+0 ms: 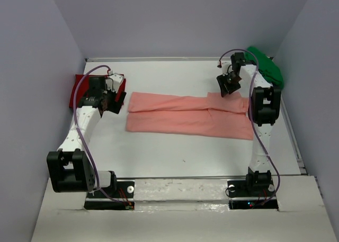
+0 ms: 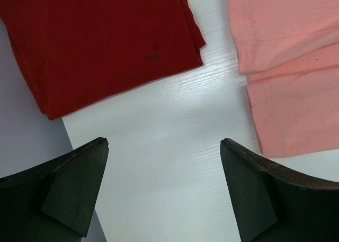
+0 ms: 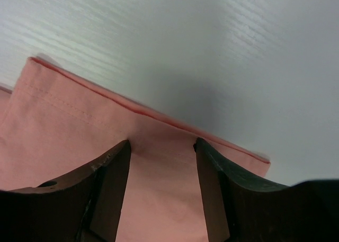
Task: Fold and stack the t-shirts
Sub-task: Fold the tshirt
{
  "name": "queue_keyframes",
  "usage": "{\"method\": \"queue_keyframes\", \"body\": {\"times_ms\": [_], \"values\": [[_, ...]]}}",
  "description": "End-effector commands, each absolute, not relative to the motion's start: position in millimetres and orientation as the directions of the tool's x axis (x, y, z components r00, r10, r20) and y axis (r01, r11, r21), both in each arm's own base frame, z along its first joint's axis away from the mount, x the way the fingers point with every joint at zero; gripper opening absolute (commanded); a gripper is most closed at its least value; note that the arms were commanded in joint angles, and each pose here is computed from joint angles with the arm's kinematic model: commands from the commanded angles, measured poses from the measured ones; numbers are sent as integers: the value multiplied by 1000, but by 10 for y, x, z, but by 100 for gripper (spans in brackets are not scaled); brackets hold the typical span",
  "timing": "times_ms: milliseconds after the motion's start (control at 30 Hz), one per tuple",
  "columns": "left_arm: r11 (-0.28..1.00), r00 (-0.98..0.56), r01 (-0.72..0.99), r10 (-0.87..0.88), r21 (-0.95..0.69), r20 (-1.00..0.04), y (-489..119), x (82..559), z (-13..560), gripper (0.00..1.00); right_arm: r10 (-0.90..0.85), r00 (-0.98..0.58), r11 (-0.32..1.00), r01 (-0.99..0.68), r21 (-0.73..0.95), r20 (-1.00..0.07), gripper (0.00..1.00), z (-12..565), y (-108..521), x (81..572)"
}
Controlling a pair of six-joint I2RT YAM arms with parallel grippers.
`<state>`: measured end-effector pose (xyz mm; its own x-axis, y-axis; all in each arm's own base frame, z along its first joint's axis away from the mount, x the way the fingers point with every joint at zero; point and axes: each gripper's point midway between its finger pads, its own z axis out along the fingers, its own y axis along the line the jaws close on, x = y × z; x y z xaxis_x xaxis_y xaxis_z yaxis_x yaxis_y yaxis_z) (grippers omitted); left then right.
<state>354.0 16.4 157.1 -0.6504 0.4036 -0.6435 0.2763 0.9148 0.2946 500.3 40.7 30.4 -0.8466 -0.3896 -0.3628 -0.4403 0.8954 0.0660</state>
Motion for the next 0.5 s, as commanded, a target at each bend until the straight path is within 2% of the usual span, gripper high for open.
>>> {"method": "queue_keyframes", "body": {"times_ms": [0,133,300,367,467], "values": [[917,-624,261,400,303,-671,173,3530,1699,99,-409,-836,887,-458,54,-366,57,295,480,5063],[916,-628,260,401,306,-667,181,3524,1683,99,-412,-837,887,-458,50,-359,49,252,469,5070],[916,-628,265,401,301,-666,170,3527,1671,99,-421,-836,885,-464,44,-351,22,242,453,5047],[916,-628,268,401,298,-667,162,3524,1672,99,-424,-836,884,-466,41,-349,14,249,446,5033],[916,-625,270,401,297,-670,157,3515,1683,99,-424,-833,884,-466,38,-355,10,292,446,5037]]}}
